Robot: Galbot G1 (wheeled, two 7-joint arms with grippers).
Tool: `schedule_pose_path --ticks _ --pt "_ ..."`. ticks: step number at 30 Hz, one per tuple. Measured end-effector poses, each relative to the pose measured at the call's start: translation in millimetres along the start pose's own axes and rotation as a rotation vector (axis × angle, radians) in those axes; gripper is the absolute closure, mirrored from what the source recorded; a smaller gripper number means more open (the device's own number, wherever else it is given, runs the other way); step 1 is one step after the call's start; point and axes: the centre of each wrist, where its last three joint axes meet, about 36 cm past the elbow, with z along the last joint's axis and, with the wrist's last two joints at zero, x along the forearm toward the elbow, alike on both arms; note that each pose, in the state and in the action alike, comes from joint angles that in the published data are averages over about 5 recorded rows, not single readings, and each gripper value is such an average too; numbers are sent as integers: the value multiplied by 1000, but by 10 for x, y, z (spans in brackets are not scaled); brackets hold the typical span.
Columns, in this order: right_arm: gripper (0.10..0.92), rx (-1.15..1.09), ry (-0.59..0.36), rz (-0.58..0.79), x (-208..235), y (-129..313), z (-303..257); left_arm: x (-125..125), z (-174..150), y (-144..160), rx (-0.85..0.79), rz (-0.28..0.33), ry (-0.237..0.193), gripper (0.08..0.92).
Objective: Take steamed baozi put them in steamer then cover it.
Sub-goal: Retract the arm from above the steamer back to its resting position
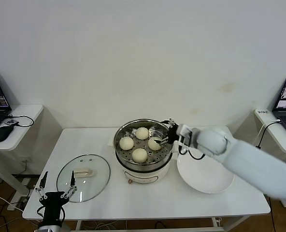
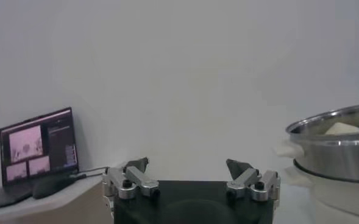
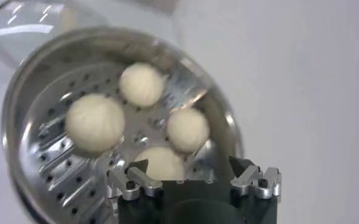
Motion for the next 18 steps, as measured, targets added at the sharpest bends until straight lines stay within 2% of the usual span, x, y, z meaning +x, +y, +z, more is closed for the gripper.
schedule_pose_path --ticks 5,9,13,18 --pt "199 -118 -159 161 154 332 324 -27 22 -45 10 -28 11 177" --pt "200 -244 -249 281 317 600 551 -52 93 -34 -33 -28 28 177" --pt "200 -378 -288 394 563 873 771 -93 186 27 -147 -7 25 177" --pt "200 -503 -271 543 972 1154 1035 -120 321 183 -393 42 -11 177"
